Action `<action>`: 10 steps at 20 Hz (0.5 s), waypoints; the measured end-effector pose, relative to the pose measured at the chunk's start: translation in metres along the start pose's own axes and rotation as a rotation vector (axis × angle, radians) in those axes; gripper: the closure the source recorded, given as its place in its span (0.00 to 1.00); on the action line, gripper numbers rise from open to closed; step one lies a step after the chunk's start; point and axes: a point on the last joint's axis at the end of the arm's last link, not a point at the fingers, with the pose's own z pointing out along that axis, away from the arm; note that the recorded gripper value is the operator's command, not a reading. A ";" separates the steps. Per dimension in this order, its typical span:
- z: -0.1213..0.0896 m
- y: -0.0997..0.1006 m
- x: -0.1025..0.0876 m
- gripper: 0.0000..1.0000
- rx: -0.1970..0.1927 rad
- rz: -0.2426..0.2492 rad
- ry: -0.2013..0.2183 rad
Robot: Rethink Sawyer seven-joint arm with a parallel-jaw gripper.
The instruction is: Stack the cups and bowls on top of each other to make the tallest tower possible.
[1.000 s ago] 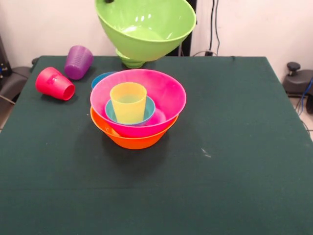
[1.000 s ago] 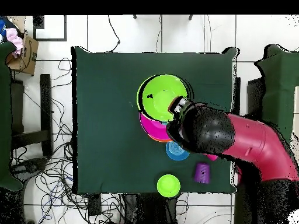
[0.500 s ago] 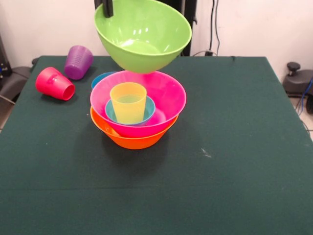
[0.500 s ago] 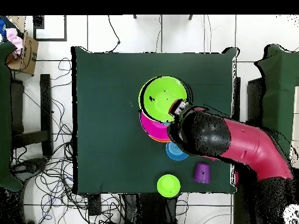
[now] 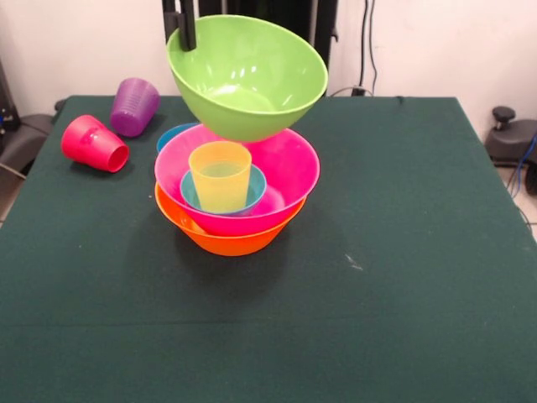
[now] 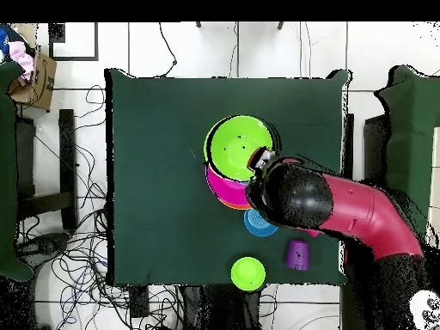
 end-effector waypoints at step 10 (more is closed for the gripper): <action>0.012 -0.001 -0.001 1.00 -0.011 -0.013 -0.035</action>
